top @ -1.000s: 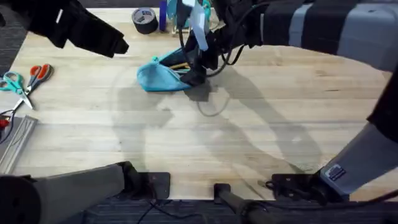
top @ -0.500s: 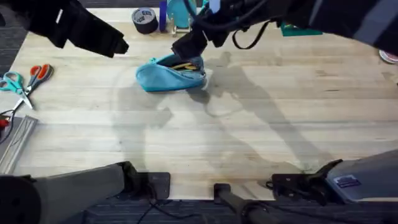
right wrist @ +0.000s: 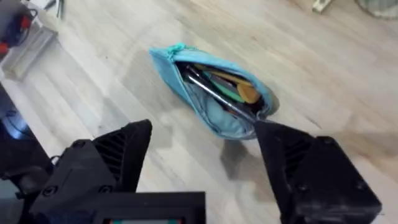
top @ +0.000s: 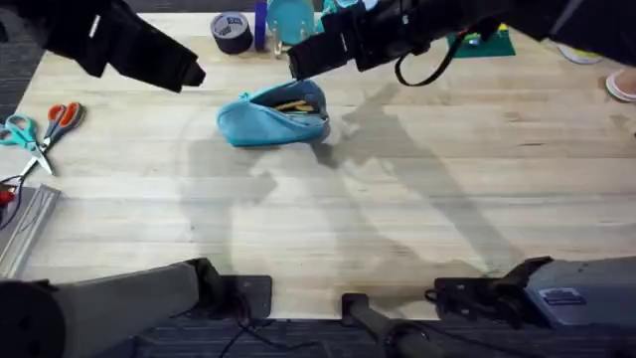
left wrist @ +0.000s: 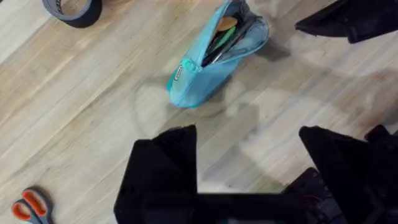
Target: Unzip the bag, pick up the pens from the table one at a time and place them inside, then zip the bag closed.
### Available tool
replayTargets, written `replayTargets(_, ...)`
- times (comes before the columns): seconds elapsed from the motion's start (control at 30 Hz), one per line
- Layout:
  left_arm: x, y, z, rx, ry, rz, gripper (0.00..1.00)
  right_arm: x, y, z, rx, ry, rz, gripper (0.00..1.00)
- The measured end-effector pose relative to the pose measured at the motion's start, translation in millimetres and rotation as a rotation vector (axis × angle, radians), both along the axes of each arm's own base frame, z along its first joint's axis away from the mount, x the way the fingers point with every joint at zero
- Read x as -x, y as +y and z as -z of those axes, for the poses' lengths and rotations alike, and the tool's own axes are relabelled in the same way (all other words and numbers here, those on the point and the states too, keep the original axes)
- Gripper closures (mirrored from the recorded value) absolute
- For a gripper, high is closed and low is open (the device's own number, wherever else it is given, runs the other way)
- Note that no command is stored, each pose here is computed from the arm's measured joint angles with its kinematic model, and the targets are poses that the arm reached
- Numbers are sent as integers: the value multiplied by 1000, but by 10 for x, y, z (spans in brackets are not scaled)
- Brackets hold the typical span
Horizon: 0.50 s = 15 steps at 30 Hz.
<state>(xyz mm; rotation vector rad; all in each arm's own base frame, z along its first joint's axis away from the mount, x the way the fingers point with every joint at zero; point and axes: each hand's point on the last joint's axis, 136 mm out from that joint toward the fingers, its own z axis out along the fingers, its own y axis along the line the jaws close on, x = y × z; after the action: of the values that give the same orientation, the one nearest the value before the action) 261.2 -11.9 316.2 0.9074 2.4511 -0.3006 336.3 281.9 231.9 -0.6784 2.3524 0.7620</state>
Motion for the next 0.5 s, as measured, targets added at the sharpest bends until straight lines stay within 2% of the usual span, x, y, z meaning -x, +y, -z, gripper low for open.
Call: replayTargets(0.5,0,1,0,0,0,0,6,1,-14,15,-15,44,48,5)
